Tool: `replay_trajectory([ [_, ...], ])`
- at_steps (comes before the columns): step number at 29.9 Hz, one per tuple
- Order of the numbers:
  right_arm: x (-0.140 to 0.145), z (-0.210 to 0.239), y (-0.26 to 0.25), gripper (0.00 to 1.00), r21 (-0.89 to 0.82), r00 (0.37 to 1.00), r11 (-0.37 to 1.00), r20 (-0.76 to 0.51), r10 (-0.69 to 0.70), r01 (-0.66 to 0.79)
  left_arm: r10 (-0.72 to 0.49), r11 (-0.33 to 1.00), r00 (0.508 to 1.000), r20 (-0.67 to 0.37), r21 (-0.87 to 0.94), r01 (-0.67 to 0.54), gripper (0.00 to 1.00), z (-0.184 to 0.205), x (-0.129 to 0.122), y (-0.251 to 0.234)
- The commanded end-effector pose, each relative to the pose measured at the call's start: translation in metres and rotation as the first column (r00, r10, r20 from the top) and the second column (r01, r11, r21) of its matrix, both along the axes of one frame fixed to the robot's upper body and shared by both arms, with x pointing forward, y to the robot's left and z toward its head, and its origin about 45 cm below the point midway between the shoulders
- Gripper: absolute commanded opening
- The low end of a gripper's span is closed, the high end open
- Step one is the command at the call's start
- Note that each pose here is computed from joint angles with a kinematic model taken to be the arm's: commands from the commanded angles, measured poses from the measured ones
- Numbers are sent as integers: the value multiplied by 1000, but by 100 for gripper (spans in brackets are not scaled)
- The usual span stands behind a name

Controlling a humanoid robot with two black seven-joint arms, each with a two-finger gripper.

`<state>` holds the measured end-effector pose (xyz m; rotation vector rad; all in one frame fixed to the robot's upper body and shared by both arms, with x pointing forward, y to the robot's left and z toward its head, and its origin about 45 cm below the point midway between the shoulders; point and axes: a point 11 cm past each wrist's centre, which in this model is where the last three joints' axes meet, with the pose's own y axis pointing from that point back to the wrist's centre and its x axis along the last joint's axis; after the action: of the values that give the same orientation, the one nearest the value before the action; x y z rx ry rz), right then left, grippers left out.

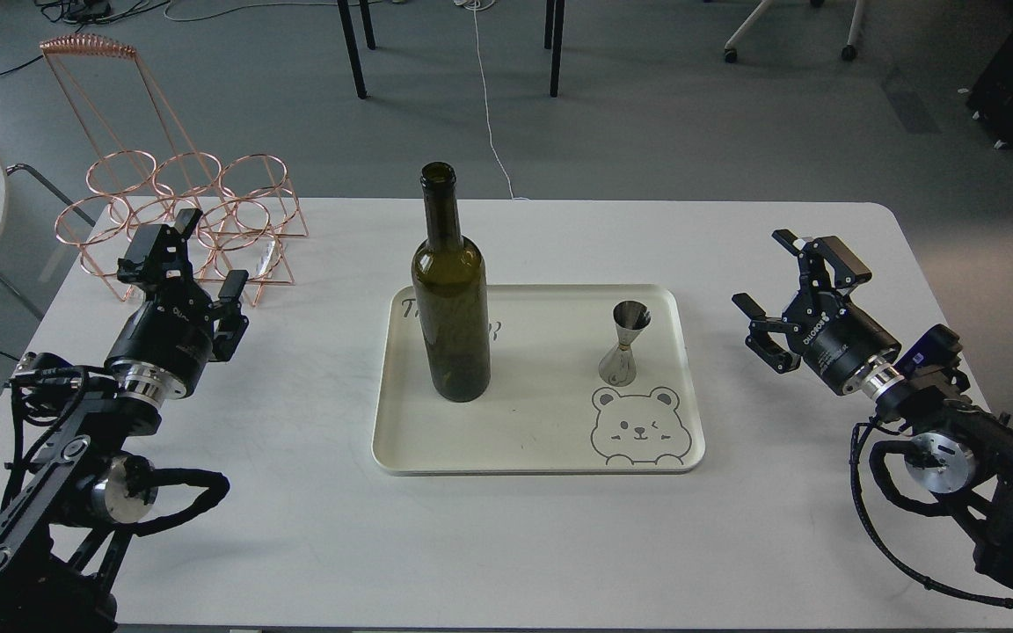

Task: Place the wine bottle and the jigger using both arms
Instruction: 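Move the right gripper toward the metal jigger on the tray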

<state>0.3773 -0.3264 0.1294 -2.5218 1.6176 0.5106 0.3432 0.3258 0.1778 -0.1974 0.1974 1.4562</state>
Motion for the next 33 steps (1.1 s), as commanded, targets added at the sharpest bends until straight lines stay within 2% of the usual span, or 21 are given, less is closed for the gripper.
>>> replay_trajectory([
  [1,-2,-1,-1,99,4,1000,1000,-1,-4,4,1,1000,1000,7,0,-1,98,1,0,0],
  [8,-6,19,-15,99,-79,998,995,36,58,-55,-19,1000,999,37,-10,19,98,7,0,1],
  [11,-14,42,-18,99,-235,978,956,72,196,-175,-72,997,993,92,-9,74,98,16,-2,0],
  [14,-30,59,-16,99,-484,926,825,75,370,-291,-98,995,988,123,-7,100,98,26,-2,-4],
  [17,-44,49,-20,99,-747,892,619,78,445,-243,-87,996,985,148,-19,91,98,29,-3,-7],
  [21,-54,39,-14,99,-908,846,410,153,511,-83,-87,995,979,184,-26,93,98,33,-4,-11],
  [25,-62,31,-7,98,-972,746,206,222,628,116,-88,995,978,187,-27,95,98,34,-4,-12],
  [29,-70,17,22,98,-965,611,130,245,753,227,-89,995,978,190,-34,97,98,34,-4,-15],
  [33,-68,-13,32,98,-968,544,21,158,824,250,-89,995,978,190,-34,97,98,34,-4,-15],
])
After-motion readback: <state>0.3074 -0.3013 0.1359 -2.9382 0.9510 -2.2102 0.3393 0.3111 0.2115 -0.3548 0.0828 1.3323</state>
